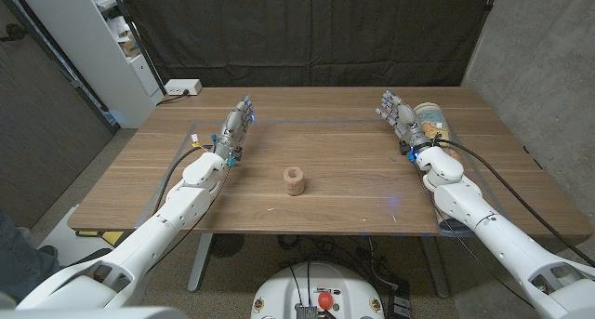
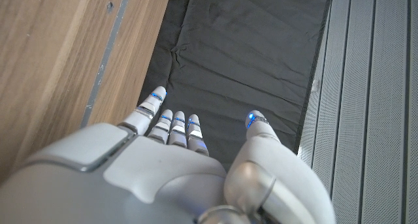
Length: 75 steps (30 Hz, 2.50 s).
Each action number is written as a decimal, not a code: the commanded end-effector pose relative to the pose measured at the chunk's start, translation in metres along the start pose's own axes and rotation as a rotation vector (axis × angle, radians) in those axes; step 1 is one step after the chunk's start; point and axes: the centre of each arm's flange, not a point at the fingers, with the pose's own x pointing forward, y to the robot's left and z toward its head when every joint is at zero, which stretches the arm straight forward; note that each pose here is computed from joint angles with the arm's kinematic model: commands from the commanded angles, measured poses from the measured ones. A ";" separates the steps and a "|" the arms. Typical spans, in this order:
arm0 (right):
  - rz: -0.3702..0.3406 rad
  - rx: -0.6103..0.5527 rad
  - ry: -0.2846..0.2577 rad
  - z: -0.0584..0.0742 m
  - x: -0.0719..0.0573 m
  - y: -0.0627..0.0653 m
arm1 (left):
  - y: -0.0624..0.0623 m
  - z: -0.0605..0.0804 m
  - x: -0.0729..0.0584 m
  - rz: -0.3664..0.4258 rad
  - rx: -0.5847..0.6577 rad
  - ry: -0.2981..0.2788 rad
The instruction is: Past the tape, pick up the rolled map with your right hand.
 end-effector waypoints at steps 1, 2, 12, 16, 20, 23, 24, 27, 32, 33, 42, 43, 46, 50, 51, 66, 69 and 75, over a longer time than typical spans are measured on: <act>0.040 -0.037 -0.017 0.012 0.002 0.006 | 0.001 0.002 0.000 -0.006 0.000 0.000; 0.042 -0.039 -0.017 0.013 0.002 0.006 | 0.001 0.002 0.000 -0.006 0.001 0.001; 0.069 -0.051 -0.013 0.017 0.004 0.004 | 0.001 0.005 -0.001 -0.004 0.013 0.001; 0.078 -0.068 -0.013 0.020 0.003 0.001 | 0.001 0.005 -0.001 -0.003 0.015 0.000; 0.088 -0.089 -0.018 0.025 0.002 0.000 | 0.001 0.004 -0.002 -0.002 0.013 0.003; 0.091 -0.096 -0.022 0.028 0.001 -0.001 | 0.001 0.002 -0.002 0.001 0.009 0.005; 0.100 -0.111 -0.025 0.031 0.000 -0.001 | 0.002 0.001 -0.003 0.001 0.008 0.007; 0.104 -0.117 -0.027 0.033 0.000 0.000 | 0.002 0.001 -0.003 0.003 0.008 0.007; 0.121 -0.138 -0.037 0.039 -0.001 0.000 | 0.002 0.001 -0.005 0.002 0.009 0.004; 0.124 -0.142 -0.040 0.040 -0.001 0.000 | 0.001 0.002 -0.005 0.003 0.010 0.004; 0.138 -0.176 -0.052 0.048 -0.003 -0.002 | -0.001 0.003 -0.007 -0.001 0.017 0.004; 0.141 -0.181 -0.054 0.049 -0.003 -0.002 | -0.001 0.004 -0.007 -0.001 0.017 0.004; 0.146 -0.199 -0.058 0.050 -0.004 -0.003 | -0.002 0.003 -0.008 -0.001 0.019 0.005; 0.147 -0.232 -0.066 0.051 -0.005 -0.004 | -0.002 0.003 -0.009 0.001 0.027 0.008; 0.148 -0.224 -0.071 0.050 -0.005 -0.005 | -0.002 0.003 -0.009 0.002 0.029 0.009; 0.171 -0.289 -0.121 0.061 -0.012 -0.007 | -0.005 0.004 -0.012 0.003 0.040 0.013; 0.179 -0.300 -0.121 0.064 -0.013 -0.007 | -0.006 0.004 -0.012 0.001 0.041 0.013; 0.195 -0.348 -0.118 0.072 -0.014 -0.006 | -0.009 0.005 -0.012 -0.004 0.039 0.011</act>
